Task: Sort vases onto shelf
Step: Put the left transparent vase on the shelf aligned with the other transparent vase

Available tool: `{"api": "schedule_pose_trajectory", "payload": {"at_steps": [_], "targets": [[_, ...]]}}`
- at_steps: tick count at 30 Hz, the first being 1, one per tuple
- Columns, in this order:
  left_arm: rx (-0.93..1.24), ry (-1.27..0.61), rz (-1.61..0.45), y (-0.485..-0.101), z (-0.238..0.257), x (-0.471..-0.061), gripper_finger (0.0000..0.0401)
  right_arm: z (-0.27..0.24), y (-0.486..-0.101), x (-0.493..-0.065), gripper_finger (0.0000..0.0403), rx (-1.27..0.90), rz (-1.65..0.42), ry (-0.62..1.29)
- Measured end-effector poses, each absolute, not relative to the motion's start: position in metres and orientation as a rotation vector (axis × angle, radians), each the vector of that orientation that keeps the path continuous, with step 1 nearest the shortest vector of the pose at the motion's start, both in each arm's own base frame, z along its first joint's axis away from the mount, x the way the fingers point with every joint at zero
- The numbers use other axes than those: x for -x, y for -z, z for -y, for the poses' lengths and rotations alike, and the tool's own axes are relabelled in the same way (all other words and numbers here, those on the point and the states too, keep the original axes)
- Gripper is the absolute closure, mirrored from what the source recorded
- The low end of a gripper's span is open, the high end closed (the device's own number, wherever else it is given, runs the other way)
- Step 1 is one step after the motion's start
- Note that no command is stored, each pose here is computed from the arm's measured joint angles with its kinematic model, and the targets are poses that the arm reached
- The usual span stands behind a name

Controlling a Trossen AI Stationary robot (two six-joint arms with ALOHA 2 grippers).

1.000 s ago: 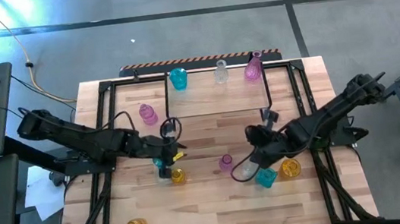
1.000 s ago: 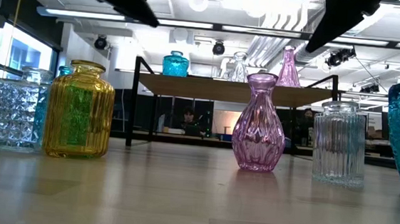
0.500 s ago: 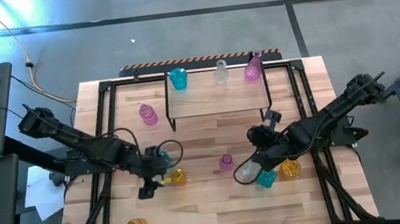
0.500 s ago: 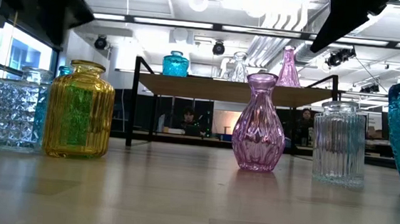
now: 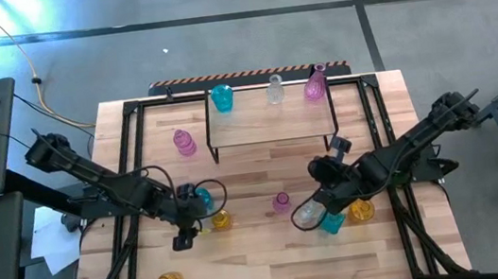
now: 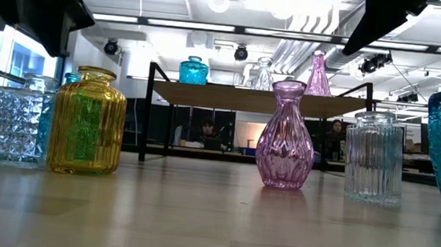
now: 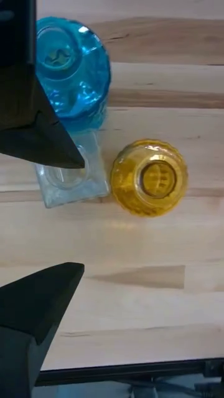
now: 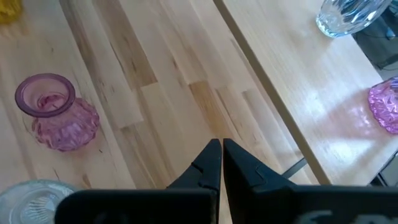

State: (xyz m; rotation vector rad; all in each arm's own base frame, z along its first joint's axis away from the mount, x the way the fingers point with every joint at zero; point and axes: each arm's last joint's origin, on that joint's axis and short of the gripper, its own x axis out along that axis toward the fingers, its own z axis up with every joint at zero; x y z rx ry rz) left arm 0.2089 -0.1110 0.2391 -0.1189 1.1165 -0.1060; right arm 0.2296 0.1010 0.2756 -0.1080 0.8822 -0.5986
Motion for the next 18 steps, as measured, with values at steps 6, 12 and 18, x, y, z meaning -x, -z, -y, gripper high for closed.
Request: {"api": "schedule_pose_trajectory", "payload": {"at_steps": [6,12,18], "targets": [[0.137,0.082,-1.142,-0.233,0.113,-0.212,0.015,-0.104,-0.275,-0.22,0.0402,0.133,-0.887,0.645],[0.144,0.052,-1.198,-0.22,0.116,-0.219,0.015,-0.108,-0.275,-0.212,0.0402,0.143,-0.87,0.67],[0.128,0.037,-1.235,-0.209,0.12,-0.224,0.015,-0.114,-0.275,-0.209,0.0402,0.157,-0.853,0.658]]}}
